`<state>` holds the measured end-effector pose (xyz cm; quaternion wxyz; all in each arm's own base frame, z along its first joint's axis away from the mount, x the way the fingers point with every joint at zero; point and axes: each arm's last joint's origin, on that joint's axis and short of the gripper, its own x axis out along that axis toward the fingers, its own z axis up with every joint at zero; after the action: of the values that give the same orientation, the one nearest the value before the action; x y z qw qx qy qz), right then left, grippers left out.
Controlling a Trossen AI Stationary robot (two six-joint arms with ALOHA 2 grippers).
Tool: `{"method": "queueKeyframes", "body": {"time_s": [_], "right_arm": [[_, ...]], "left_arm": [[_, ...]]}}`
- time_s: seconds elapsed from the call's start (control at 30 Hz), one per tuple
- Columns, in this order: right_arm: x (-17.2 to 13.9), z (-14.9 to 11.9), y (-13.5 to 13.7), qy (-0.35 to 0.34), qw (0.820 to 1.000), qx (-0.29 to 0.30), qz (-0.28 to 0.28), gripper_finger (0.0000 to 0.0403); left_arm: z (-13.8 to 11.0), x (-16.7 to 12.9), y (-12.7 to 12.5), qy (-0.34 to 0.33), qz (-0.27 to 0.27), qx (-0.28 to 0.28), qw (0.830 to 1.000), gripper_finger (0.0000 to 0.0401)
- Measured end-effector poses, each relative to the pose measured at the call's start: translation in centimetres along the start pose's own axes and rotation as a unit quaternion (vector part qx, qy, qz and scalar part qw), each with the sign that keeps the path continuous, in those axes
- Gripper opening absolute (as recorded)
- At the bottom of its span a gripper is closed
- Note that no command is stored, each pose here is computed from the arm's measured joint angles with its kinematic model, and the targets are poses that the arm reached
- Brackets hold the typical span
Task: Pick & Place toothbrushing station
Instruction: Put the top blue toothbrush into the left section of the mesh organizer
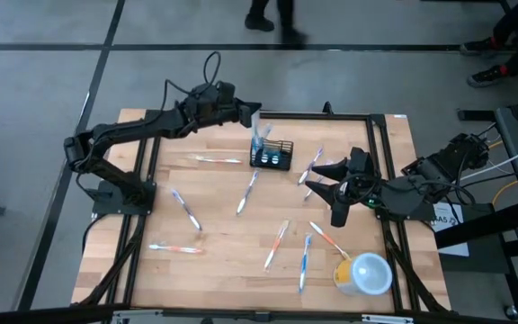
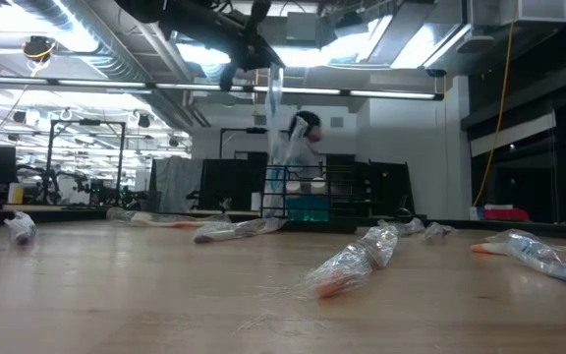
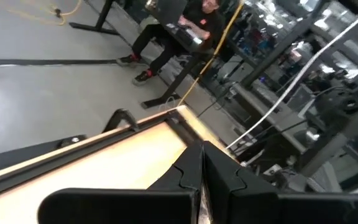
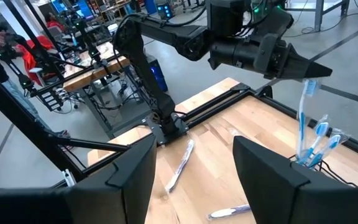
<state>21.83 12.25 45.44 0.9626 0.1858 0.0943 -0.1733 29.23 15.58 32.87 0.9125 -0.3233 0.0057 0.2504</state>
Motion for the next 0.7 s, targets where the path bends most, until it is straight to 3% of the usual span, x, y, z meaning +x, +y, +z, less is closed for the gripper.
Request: {"method": "queueKeyframes", "body": {"time_s": [0.7], "right_arm": [[0.0, 0.1, 0.0, -0.010, 1.000, 0.002, -0.009, 0.0217]], "left_arm": [[-0.8, 1.2, 1.2, 0.023, 0.016, 0.014, 1.000, 0.0001]]}}
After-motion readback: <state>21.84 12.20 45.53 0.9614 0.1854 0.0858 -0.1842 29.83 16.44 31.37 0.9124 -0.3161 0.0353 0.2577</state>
